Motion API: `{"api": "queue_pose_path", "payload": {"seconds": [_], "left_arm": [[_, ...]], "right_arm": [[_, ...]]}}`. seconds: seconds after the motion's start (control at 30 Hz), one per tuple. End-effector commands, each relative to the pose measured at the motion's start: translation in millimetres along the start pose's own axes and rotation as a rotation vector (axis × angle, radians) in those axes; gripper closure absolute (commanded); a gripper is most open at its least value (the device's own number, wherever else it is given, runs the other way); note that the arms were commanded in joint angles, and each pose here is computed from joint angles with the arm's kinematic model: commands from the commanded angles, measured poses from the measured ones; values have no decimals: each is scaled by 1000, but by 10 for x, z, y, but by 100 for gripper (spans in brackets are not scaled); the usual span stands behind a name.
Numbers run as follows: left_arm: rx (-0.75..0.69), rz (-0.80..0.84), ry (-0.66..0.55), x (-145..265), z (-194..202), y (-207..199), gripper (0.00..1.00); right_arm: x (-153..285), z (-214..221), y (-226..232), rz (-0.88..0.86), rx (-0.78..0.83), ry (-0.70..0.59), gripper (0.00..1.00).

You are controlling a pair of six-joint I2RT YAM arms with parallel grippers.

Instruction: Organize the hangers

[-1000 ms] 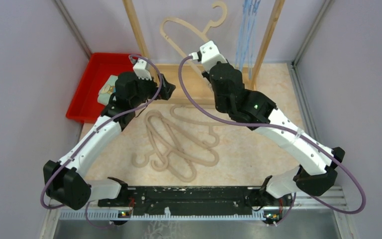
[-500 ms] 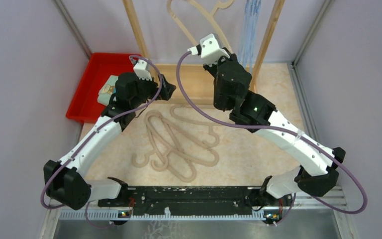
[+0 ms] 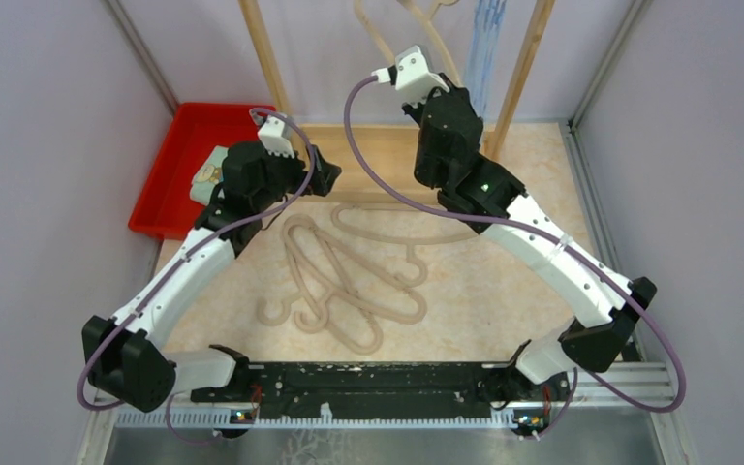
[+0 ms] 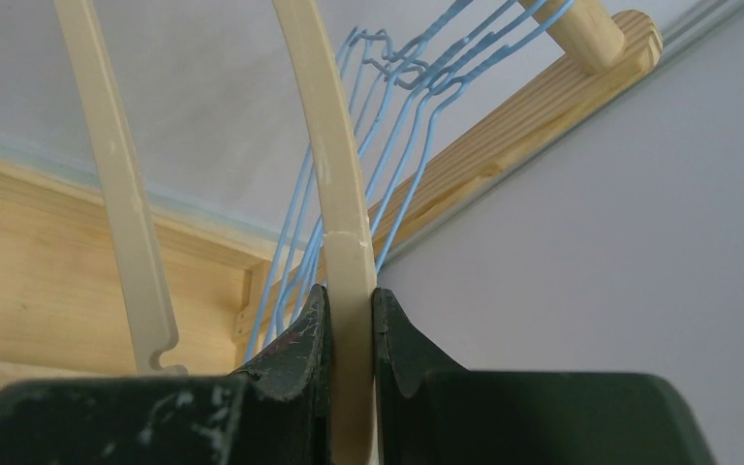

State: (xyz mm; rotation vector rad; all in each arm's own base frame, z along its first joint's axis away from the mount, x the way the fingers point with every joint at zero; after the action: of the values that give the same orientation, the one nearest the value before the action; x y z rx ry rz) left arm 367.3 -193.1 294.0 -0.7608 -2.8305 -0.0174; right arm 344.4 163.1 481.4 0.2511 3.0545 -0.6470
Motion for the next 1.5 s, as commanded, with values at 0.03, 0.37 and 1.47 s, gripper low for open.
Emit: {"api": "queue_pose_path", "payload": {"seconds": [0.03, 0.37, 1.47], "left_arm": [[-13, -8, -30, 93, -94, 16, 0], [-3, -32, -10, 187, 2, 43, 0], [33, -36, 106, -114, 390, 79, 0]], "right_arm": [[-34, -233, -141, 7, -129, -61, 100], [-256, 49, 64, -64, -98, 27, 100], [182, 2, -142, -188, -207, 25, 16]]}}
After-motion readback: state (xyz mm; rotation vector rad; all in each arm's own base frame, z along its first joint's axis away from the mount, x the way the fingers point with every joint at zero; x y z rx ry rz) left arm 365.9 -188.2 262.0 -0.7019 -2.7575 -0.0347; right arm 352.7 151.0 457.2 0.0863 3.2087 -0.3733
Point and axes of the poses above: each gripper's point midway between its finger pads, its own x axis back along the fingers, its own y axis along the line the jaws close on, z = x × y, the point moved 1 cm from there along x, back along the fingers, and after that the axes turned 14 degrees about -x, right-handed, at the moved point
